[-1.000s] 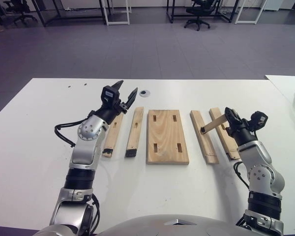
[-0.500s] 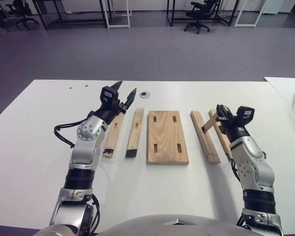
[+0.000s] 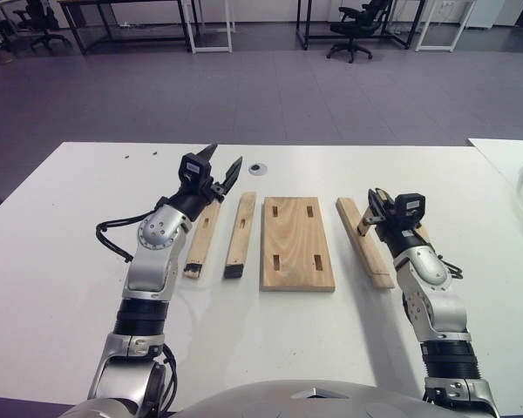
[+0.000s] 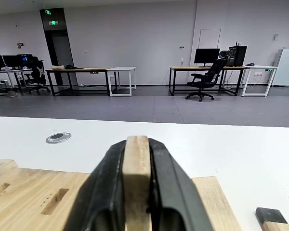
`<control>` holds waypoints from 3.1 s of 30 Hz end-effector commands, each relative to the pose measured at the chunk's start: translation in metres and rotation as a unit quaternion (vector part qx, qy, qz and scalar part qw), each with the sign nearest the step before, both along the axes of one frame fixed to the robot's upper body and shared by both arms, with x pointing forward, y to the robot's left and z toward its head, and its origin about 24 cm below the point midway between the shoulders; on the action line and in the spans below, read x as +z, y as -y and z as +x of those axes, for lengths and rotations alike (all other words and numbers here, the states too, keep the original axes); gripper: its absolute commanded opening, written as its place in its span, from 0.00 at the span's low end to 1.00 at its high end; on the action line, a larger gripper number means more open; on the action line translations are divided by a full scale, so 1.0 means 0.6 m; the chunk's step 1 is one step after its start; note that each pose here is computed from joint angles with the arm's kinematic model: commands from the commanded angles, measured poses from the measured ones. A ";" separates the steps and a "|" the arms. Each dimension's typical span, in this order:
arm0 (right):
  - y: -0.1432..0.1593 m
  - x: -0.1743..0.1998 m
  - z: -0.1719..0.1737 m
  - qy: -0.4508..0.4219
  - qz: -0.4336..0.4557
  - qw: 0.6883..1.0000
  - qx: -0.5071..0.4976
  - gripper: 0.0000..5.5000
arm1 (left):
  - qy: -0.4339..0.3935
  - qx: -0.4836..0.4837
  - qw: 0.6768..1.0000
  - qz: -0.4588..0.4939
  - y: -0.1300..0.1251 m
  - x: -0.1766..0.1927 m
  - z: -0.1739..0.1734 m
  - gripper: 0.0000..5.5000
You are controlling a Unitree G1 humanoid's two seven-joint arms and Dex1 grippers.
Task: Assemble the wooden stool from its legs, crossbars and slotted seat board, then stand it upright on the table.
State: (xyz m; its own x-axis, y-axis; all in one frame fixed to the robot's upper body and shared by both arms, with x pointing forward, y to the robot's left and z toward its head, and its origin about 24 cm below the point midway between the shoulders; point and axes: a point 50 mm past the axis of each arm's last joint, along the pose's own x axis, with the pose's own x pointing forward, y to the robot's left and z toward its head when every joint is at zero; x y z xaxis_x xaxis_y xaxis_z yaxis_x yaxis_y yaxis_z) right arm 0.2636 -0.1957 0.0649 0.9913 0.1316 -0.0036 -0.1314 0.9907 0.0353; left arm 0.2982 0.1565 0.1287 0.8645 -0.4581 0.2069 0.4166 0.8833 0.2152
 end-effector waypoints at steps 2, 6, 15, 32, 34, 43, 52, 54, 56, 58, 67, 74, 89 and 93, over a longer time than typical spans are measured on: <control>0.003 -0.033 -0.009 -0.067 -0.016 0.998 0.003 0.19 | 0.002 0.008 1.000 0.000 0.001 -0.001 0.004 0.55; 0.001 -0.020 -0.003 -0.064 -0.019 0.998 0.009 0.33 | 0.002 0.012 1.000 0.001 0.000 -0.005 0.003 0.55; 0.015 -0.042 -0.021 -0.196 -0.030 0.980 -0.004 0.64 | 0.000 0.010 1.000 0.004 0.005 -0.009 0.000 0.55; 0.025 -0.053 -0.034 -0.274 -0.054 0.960 -0.008 0.37 | -0.003 -0.001 1.000 -0.014 0.022 -0.006 -0.001 0.55; 0.020 -0.021 -0.018 -0.224 -0.028 0.974 -0.007 0.37 | -0.015 -0.025 0.998 -0.050 0.035 0.003 0.002 0.59; -0.058 0.106 -0.013 0.019 -0.074 0.970 0.232 0.37 | -0.314 -0.199 0.825 -0.424 0.116 0.022 0.023 0.73; -0.104 0.128 -0.038 0.064 -0.062 0.938 0.334 0.37 | -0.363 -0.234 0.781 -0.450 0.127 0.031 0.008 0.73; -0.107 0.127 -0.037 0.064 -0.065 0.937 0.338 0.37 | -0.362 -0.231 0.785 -0.446 0.128 0.028 0.006 0.66; -0.108 0.126 -0.038 0.063 -0.066 0.938 0.335 0.37 | -0.357 -0.230 0.790 -0.442 0.128 0.026 0.003 0.61; -0.108 0.124 -0.038 0.060 -0.068 0.939 0.332 0.37 | -0.352 -0.230 0.789 -0.447 0.126 0.025 -0.002 0.53; -0.114 0.121 -0.042 0.058 -0.068 0.935 0.342 0.37 | -0.342 -0.242 0.772 -0.478 0.120 0.028 -0.015 0.27; -0.118 0.121 -0.049 0.055 -0.059 0.933 0.350 0.49 | -0.320 -0.217 0.777 -0.496 0.103 0.025 -0.020 0.19; -0.022 -0.048 -0.084 -0.174 -0.222 0.937 0.206 0.65 | -0.236 0.091 0.898 -0.360 -0.008 0.004 -0.133 0.18; -0.034 -0.068 -0.101 -0.200 -0.227 0.924 0.234 0.65 | -0.266 0.098 0.886 -0.367 -0.006 -0.017 -0.136 0.18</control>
